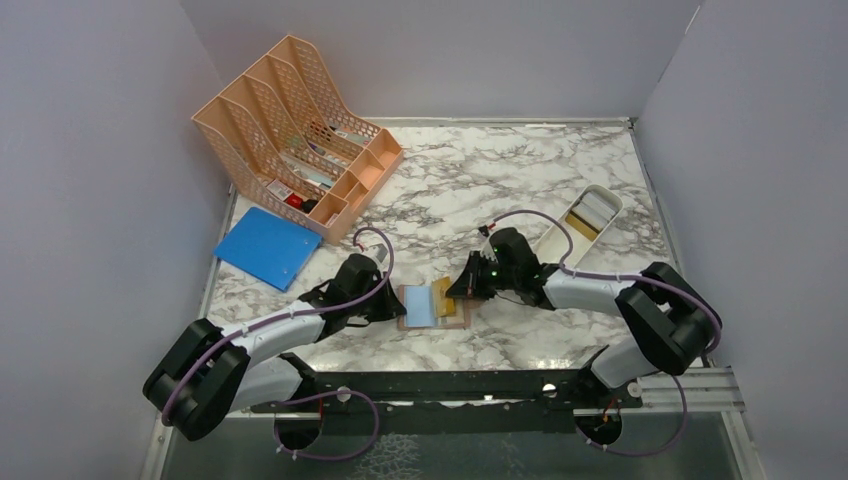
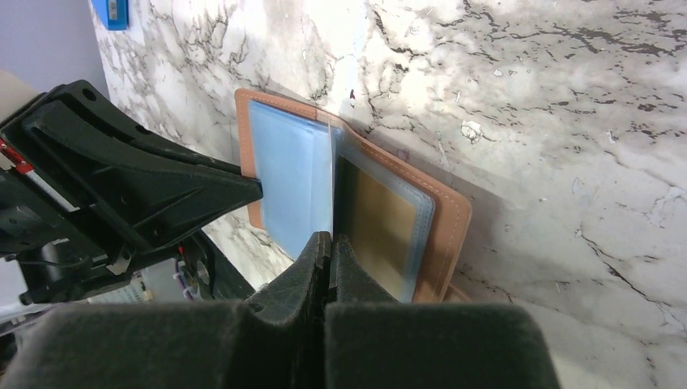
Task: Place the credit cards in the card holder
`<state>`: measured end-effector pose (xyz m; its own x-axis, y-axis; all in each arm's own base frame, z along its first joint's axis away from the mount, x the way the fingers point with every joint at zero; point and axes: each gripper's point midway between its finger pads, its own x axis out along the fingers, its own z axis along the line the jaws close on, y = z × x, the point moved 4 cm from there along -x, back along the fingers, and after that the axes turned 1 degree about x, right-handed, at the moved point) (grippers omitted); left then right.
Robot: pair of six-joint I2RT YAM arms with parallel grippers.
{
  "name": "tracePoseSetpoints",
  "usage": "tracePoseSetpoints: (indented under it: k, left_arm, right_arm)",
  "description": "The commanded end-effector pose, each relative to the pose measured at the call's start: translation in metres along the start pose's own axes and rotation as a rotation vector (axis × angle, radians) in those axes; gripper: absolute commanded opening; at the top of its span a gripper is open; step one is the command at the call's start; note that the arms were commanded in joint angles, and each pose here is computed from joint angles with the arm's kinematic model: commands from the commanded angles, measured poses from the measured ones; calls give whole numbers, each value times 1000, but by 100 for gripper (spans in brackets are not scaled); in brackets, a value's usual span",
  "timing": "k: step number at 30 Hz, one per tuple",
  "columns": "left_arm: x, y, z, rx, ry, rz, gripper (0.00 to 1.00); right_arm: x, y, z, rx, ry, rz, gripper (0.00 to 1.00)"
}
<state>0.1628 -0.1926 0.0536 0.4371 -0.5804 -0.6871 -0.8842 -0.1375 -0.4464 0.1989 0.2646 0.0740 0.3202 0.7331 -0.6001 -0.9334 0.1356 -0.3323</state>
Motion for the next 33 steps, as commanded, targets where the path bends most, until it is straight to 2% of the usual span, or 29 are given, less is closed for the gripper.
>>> tracePoseSetpoints:
  k: [1, 15, 26, 33]
  left_arm:
    - [2, 7, 15, 14, -56, 15, 3]
    - [3, 8, 14, 10, -47, 14, 3]
    - [1, 8, 13, 8, -41, 13, 3]
    - [0, 7, 11, 5, -29, 5, 3]
  right_arm:
    - [7, -1, 5, 4, -30, -21, 1]
    - [9, 16, -3, 47, -19, 4, 1]
    - [-1, 17, -14, 50, 48, -55, 1]
    - [4, 18, -14, 60, 38, -44, 1]
